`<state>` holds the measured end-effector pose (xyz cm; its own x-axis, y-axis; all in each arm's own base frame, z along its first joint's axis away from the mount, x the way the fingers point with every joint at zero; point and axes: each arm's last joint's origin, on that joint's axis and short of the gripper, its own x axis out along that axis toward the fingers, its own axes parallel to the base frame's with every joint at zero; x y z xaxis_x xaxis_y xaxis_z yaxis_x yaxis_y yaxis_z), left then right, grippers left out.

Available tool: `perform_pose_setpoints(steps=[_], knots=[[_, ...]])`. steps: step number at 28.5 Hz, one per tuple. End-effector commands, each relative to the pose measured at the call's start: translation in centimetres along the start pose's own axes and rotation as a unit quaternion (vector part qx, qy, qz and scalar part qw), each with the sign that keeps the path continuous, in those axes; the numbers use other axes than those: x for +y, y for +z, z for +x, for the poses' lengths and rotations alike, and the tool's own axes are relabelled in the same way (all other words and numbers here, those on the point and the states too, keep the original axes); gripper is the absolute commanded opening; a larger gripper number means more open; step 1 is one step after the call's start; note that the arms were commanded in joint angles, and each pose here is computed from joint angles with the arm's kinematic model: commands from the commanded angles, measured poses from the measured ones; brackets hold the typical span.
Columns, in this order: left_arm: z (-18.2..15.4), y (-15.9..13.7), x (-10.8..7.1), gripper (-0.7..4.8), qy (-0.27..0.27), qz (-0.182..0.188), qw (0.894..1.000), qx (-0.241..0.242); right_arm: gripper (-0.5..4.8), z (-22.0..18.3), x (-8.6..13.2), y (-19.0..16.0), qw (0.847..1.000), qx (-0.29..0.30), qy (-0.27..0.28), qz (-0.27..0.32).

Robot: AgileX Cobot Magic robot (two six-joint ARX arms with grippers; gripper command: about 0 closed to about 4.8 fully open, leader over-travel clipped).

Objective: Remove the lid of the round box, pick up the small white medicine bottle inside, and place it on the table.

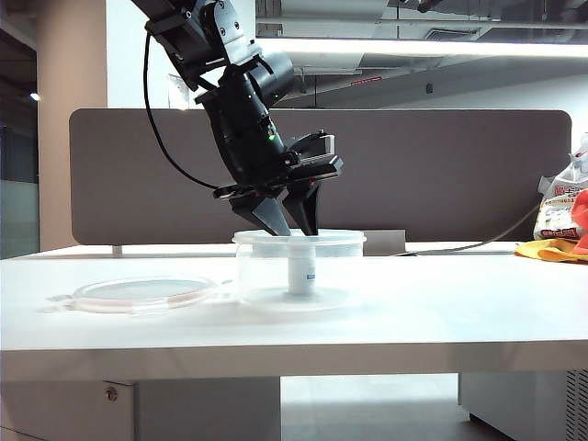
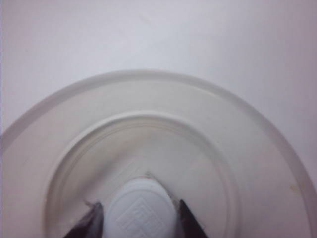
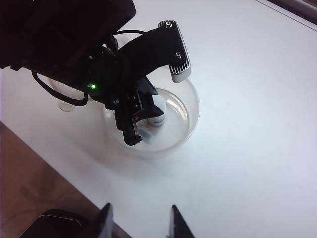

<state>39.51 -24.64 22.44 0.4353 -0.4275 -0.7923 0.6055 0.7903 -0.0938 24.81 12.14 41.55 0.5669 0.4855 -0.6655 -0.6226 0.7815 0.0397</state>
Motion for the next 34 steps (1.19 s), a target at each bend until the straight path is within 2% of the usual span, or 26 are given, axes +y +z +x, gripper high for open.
perform_pose_setpoints(steps=[1, 3, 18, 28, 34], knots=[[-0.1, 0.2, 0.0, 1.37, 0.002, 0.002, 1.0, -0.007, 1.48, -0.2, 0.0, 0.1, 1.0, -0.008, -0.001, -0.003], [-0.1, 0.2, 0.0, 1.13, 0.002, 0.002, 1.0, -0.006, 1.48, -0.2, 0.0, 0.1, 1.0, -0.008, -0.001, -0.003], [-1.2, 0.4, -0.1, 1.11, 0.002, 0.002, 1.0, -0.009, 1.48, -0.2, 0.0, 0.1, 1.0, -0.008, -0.001, -0.003], [-5.2, 1.9, -0.6, 1.1, 0.004, 0.01, 0.998, -0.066, 1.48, -0.2, 0.0, 0.1, 1.0, -0.008, -0.002, -0.003], [-8.1, 2.6, -0.1, 1.09, 0.028, 0.015, 0.994, -0.1, 1.48, -0.2, 0.1, 0.1, 1.0, -0.004, -0.001, -0.003]])
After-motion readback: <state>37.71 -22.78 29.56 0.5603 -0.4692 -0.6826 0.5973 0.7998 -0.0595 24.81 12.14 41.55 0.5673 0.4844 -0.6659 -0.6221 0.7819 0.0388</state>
